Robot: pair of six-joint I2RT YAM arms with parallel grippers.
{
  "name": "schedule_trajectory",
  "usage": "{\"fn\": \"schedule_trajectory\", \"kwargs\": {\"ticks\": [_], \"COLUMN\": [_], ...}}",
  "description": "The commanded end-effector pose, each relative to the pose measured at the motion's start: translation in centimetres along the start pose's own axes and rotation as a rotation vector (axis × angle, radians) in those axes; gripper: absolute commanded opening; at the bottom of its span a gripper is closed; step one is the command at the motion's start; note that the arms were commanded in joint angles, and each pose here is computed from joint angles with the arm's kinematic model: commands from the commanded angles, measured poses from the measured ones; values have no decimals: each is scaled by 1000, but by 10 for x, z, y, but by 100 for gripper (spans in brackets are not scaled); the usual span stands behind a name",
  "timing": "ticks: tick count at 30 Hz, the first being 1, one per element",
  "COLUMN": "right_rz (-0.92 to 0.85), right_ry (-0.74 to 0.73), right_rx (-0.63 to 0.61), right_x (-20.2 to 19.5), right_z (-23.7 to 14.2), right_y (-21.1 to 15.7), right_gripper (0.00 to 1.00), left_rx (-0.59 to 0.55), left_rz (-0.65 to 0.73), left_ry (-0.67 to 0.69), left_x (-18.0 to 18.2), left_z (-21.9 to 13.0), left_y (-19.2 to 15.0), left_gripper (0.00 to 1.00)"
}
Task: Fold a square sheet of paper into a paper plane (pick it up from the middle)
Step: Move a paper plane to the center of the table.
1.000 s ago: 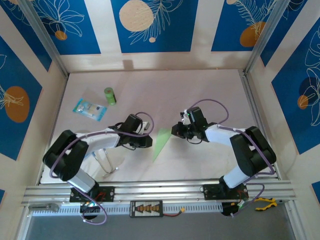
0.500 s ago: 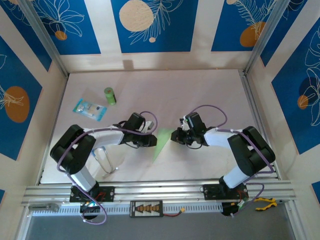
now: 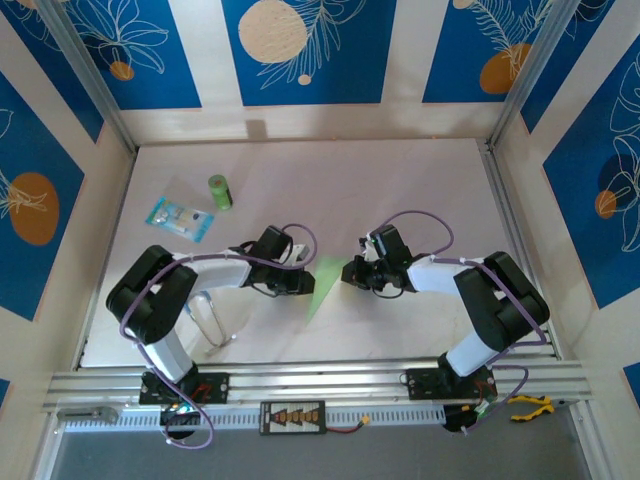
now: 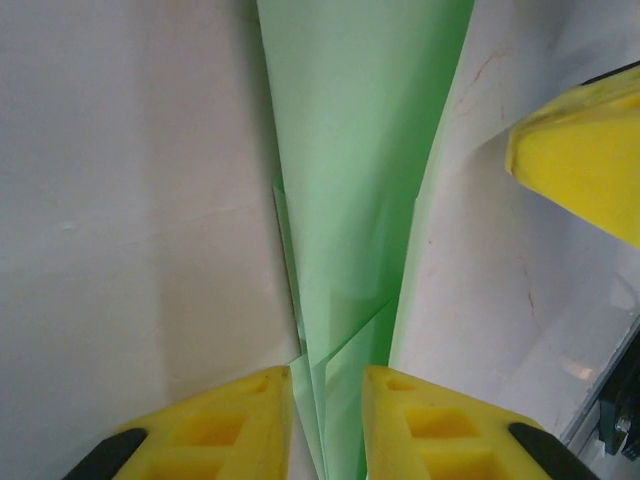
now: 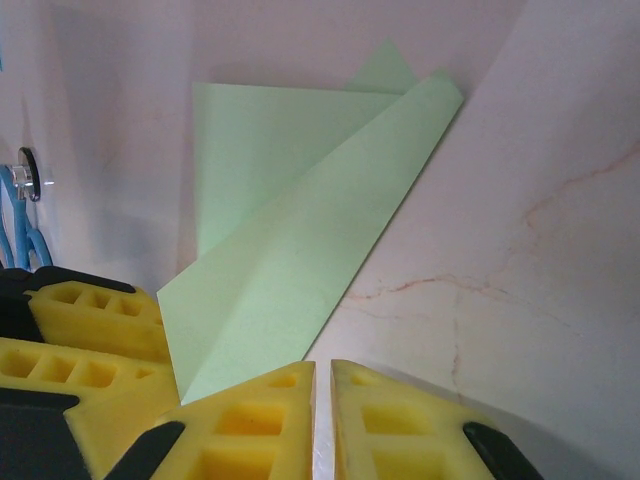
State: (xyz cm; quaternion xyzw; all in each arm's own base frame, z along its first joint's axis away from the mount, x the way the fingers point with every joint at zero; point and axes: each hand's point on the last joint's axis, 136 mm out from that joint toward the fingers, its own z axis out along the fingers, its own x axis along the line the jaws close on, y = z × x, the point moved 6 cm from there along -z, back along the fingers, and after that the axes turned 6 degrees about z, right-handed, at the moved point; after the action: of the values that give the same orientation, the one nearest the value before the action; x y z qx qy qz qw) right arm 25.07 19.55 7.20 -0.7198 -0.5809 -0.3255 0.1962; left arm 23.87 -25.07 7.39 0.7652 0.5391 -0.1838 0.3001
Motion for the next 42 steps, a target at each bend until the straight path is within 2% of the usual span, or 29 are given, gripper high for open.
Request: {"fn": "schedule_trajectory", "kwargs": {"ticks": [1,16,23,42], "right_rz": [12,17,17,30], "right_ry": [1,12,17,35], "right_rx": [18,34,40,78], "right_x": [-1,-2,-1,-3], "right_z": [4,11,14,27], "right_y": [-3,-5,-7,-13], "right_gripper": [13,13,13,13], "left_rx": [32,73,92,79], "left_rz": [14,29,32,11], "left_ry": [-23,45,-23,-92], "left_x": [-1,0,-9,-15], "left_z": [2,2,11,17], "left_y": [2,-2,-3,0], "left_gripper": [25,23,23,23]}}
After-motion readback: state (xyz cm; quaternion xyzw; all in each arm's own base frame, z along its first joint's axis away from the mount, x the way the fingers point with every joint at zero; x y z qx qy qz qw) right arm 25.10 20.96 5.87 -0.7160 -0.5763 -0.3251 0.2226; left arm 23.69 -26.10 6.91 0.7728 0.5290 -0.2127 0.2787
